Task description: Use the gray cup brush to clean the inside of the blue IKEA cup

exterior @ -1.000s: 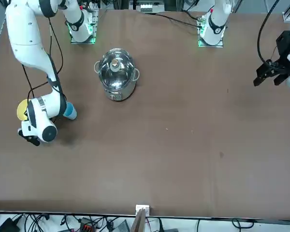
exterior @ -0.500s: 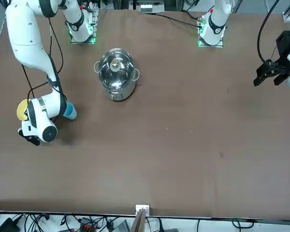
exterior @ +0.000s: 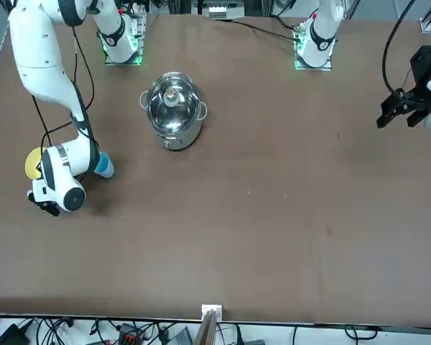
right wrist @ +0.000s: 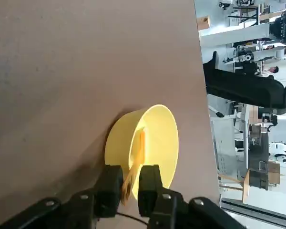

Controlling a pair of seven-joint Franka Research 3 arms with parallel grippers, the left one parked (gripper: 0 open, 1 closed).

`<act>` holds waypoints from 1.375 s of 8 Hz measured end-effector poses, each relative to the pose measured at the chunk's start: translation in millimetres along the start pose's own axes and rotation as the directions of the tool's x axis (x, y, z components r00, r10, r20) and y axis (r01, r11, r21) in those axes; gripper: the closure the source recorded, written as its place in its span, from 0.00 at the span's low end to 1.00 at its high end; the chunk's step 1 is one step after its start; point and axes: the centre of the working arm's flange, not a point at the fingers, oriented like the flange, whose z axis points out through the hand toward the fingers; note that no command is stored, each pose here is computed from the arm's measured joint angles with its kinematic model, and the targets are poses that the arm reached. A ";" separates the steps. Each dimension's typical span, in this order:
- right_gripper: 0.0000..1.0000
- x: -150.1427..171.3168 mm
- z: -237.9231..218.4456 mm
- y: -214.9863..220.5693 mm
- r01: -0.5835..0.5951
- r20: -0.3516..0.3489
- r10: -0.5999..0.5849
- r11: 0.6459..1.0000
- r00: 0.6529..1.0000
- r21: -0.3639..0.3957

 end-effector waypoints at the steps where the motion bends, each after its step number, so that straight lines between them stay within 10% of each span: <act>1: 0.75 -0.3 -0.5 -0.4 0.001 -0.001 -0.001 1.000 1.000 0.001; 5: 0.96 -0.1 -1.8 -0.3 0.000 -0.001 0.000 1.000 1.000 0.000; 11: 0.96 33.5 -66.4 53.0 0.033 0.021 -0.035 0.994 0.999 0.107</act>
